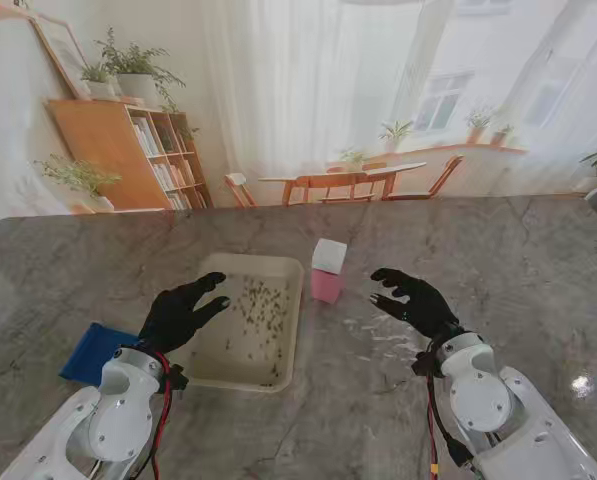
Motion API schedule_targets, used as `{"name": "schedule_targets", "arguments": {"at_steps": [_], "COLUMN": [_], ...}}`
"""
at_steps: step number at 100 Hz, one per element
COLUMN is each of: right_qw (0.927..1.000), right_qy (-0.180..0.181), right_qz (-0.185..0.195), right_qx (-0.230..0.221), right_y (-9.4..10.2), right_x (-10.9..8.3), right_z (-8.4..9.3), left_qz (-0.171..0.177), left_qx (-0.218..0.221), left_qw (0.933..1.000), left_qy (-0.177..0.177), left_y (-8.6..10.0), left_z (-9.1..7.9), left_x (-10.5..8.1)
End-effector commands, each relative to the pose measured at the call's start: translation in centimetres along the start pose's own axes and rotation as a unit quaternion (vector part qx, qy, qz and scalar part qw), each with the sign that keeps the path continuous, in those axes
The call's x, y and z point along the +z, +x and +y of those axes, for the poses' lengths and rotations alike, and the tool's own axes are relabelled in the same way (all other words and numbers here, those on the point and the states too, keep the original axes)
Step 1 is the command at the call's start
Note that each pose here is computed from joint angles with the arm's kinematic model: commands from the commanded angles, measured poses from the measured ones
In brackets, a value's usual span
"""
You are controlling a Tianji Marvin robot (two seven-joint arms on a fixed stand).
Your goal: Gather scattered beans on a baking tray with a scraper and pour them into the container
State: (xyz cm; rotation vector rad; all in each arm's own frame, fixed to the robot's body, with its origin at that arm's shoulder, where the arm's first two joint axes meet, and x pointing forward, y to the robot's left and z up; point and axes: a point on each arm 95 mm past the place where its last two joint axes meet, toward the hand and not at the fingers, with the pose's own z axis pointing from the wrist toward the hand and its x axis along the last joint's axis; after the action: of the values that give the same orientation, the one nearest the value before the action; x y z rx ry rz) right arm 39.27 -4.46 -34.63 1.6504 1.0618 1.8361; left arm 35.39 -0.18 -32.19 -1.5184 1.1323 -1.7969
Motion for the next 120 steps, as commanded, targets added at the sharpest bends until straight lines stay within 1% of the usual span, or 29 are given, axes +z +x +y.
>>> {"name": "schedule_targets", "arguments": {"at_steps": [1,29,40,53,69,81,91,95,103,111,115,120], "right_qw": [0.9999,0.9999,1.0000,0.9999,0.9997,0.9990,0.9974,0.9963,0.9924,0.9859,0.9836,0.9827], "right_qy": [0.010,0.009,0.008,0.011,0.016,0.022,0.008,0.008,0.022,0.032,0.033,0.034], "right_qz": [0.000,0.004,0.003,0.000,0.006,0.001,-0.011,-0.013,-0.006,0.008,0.013,0.022], "right_qx": [0.000,0.004,0.003,-0.003,-0.018,-0.040,-0.071,-0.085,-0.121,-0.164,-0.177,-0.181], "right_y": [-0.1,-0.1,-0.1,-0.1,-0.1,-0.1,-0.1,-0.2,-0.4,-0.9,-1.2,-1.5], "right_x": [-0.1,-0.1,0.0,-0.1,-0.6,-0.7,-0.5,-0.4,-0.1,0.5,0.9,1.4], "right_z": [-0.3,-0.4,-0.3,-0.2,-0.3,0.0,0.5,0.8,1.3,1.6,1.6,1.4], "left_qz": [0.003,0.008,0.008,0.005,0.008,0.008,0.005,0.004,0.001,-0.002,-0.002,-0.003], "left_qx": [-0.005,-0.003,-0.001,-0.001,0.002,0.005,0.006,0.006,0.006,0.005,0.005,0.005], "left_qw": [1.0000,0.9999,1.0000,1.0000,1.0000,0.9999,0.9999,0.9998,0.9997,0.9996,0.9996,0.9996], "left_qy": [-0.004,-0.007,-0.005,-0.006,0.001,0.007,0.013,0.017,0.023,0.027,0.028,0.029], "left_y": [0.2,0.8,0.7,0.4,0.7,1.0,0.9,0.8,0.7,0.6,0.6,0.6], "left_z": [0.3,0.4,0.3,0.2,0.1,0.0,-0.2,-0.3,-0.4,-0.5,-0.5,-0.5], "left_x": [0.1,-0.1,-0.1,-0.1,-0.5,-0.8,-1.1,-1.2,-1.4,-1.5,-1.6,-1.6]}}
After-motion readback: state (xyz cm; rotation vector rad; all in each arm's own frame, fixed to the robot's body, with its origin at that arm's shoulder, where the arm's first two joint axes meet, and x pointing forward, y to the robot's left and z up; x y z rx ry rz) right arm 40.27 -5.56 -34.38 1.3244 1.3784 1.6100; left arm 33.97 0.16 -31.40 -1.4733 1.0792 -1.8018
